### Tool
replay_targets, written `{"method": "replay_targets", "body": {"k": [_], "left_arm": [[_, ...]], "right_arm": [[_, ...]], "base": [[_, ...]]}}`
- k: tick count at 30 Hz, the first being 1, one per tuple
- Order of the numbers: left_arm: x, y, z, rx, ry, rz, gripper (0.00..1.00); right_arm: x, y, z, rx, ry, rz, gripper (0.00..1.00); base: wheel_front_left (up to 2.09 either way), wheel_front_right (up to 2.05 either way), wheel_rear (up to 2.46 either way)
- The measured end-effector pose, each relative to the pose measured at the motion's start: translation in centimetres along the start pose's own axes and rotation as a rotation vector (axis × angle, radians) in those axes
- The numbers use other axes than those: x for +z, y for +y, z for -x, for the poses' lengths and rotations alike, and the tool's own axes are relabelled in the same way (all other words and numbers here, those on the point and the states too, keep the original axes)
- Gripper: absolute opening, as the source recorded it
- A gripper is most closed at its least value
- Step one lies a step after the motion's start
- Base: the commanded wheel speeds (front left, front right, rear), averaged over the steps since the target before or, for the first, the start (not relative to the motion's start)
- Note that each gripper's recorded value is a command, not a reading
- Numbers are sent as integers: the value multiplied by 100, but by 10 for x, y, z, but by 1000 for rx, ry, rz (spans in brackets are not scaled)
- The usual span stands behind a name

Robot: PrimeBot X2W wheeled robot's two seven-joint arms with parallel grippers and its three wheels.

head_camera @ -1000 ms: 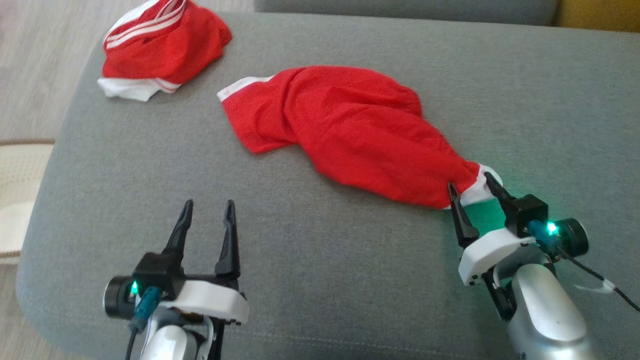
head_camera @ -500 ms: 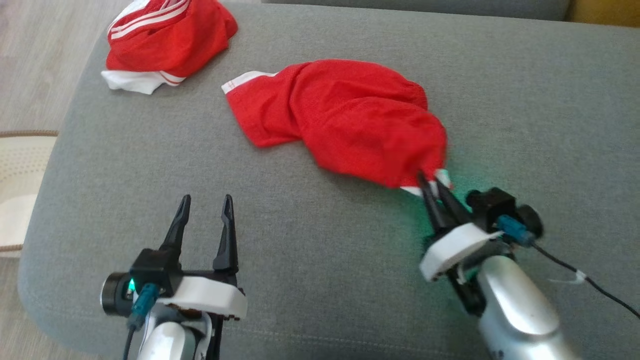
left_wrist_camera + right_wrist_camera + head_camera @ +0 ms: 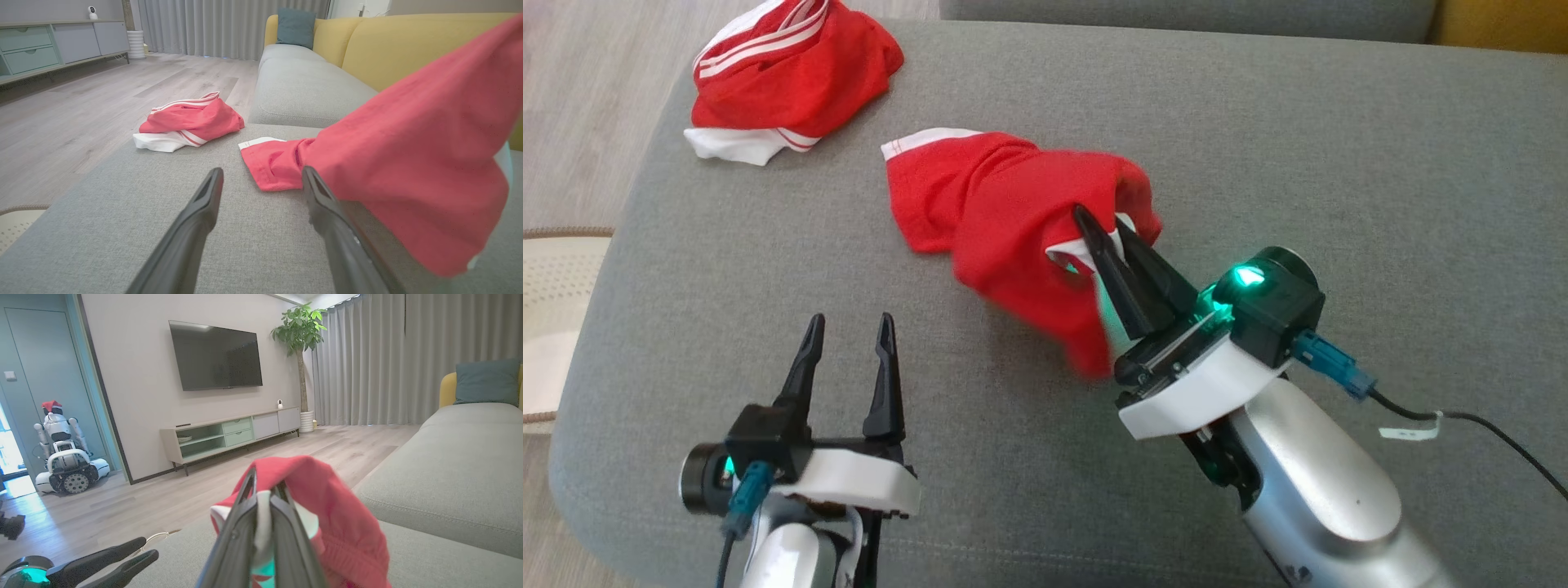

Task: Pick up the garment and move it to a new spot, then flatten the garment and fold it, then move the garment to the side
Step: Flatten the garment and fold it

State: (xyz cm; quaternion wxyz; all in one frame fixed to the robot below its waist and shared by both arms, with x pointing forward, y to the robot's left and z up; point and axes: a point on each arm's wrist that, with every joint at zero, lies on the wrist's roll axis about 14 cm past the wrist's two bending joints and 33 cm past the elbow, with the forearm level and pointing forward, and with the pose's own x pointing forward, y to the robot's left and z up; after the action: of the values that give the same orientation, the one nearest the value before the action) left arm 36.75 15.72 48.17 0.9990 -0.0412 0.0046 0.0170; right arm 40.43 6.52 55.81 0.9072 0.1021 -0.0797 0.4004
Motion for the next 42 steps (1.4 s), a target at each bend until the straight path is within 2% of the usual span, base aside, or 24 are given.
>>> {"method": "replay_targets", "body": {"k": [3,8,12,13,14,15,16,17,24,29,33,38,42], "left_arm": [[0,1,0,3,-2,0,100],[-3,3,-2,10,9,-2,100],[-1,5,-6,14,3,-4,100],[-2,5,-6,15,5,-4,100],[-2,5,-7,14,6,-4,100],[-3,4,-7,13,8,-4,100],[-3,4,-8,12,9,-4,100],[-3,3,-8,9,9,-4,100],[-3,-4,-12,-10,5,0,100],[-3,-9,-15,-27,5,4,100],[-6,-10,-16,-29,12,5,100],[-8,-6,-17,-18,18,2,100],[-7,-2,-18,-6,16,-1,100]], "right_arm": [[-10,-3,1,-5,34,-4,0],[-70,-9,17,-12,253,9,0],[-97,1,26,18,337,-7,0],[-101,3,29,24,352,-8,13],[-105,4,31,27,366,-9,36],[-109,4,33,26,376,-13,62],[-110,4,35,24,377,-18,95],[-110,5,36,24,374,-24,100],[-86,-8,36,-51,269,-76,100],[-77,-38,50,-162,239,-53,100],[-98,-39,66,-168,325,-27,100],[-132,-14,81,-117,450,-83,100],[-150,-10,89,-115,510,-121,100]], "base": [[0,0,0],[0,0,0],[0,0,0],[0,0,0],[0,0,0],[0,0,0],[0,0,0],[0,0,0],[0,0,0],[0,0,0],[0,0,0],[0,0,0],[0,0,0]]}}
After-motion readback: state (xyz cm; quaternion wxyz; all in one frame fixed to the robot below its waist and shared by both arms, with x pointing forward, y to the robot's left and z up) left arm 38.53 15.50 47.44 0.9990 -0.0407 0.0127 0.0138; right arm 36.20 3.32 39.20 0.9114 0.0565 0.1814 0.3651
